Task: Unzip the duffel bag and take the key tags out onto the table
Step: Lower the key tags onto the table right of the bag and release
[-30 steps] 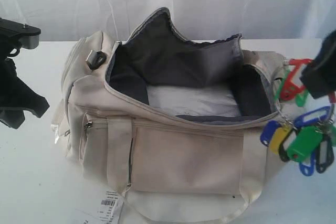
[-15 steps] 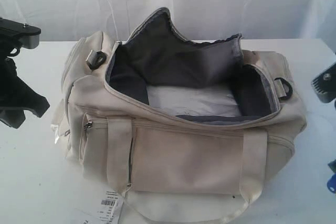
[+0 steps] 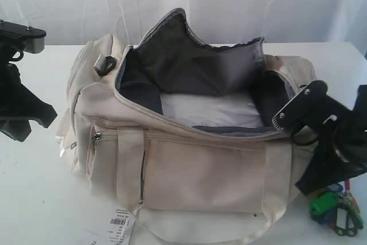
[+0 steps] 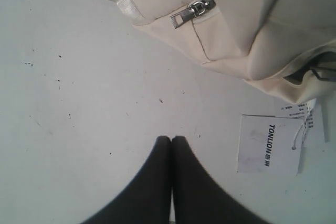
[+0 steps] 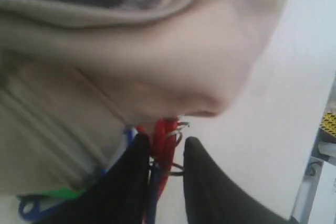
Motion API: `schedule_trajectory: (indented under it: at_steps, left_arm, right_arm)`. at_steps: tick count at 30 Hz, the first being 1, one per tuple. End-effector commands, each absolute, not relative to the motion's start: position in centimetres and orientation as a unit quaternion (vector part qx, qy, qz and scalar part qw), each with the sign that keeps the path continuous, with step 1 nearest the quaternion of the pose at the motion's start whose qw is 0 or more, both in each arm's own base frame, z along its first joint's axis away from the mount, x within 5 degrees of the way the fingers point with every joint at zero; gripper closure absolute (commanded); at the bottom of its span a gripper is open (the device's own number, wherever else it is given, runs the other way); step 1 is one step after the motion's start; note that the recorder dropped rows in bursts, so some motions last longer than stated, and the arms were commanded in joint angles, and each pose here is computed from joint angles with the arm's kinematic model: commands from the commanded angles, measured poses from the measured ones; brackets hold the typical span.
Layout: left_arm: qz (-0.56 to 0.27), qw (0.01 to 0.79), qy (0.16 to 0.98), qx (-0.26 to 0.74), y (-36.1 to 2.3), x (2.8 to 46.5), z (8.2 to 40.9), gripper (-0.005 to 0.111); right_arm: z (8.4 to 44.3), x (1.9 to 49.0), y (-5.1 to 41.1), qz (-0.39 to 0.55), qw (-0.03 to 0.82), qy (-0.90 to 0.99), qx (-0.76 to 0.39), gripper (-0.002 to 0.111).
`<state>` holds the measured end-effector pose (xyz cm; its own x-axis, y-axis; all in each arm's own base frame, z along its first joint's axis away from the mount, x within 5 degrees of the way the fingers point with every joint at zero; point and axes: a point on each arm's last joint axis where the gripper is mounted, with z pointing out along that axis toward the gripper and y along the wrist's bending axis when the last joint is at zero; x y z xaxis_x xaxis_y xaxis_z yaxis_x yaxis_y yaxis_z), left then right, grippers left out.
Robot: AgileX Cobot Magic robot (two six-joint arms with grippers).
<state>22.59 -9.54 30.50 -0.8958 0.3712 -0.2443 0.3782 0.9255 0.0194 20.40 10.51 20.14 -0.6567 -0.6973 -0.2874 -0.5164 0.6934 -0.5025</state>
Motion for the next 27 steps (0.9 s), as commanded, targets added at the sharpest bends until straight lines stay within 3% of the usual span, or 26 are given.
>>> schedule_trajectory:
  at_steps: [1,7,18,27]
  left_arm:
    - [-0.019,0.116,0.975,0.19,-9.5,22.2,30.5,0.107]
    - [-0.019,0.116,0.975,0.19,-9.5,22.2,30.5,0.107]
    - [-0.02,0.116,0.975,0.189,-9.5,22.2,30.5,0.107]
    - [-0.021,0.115,0.975,0.189,-9.5,22.2,30.5,0.107]
  right_arm:
    - [17.3,21.2,11.6,-0.176,0.208,0.896,-0.351,0.108]
    - [15.7,21.8,12.8,-0.143,0.179,0.916,-0.329,0.108]
    - [16.6,22.4,14.1,-0.097,0.175,0.938,-0.284,0.106]
    - [17.4,22.4,14.9,-0.071,0.144,0.943,-0.291,0.071]
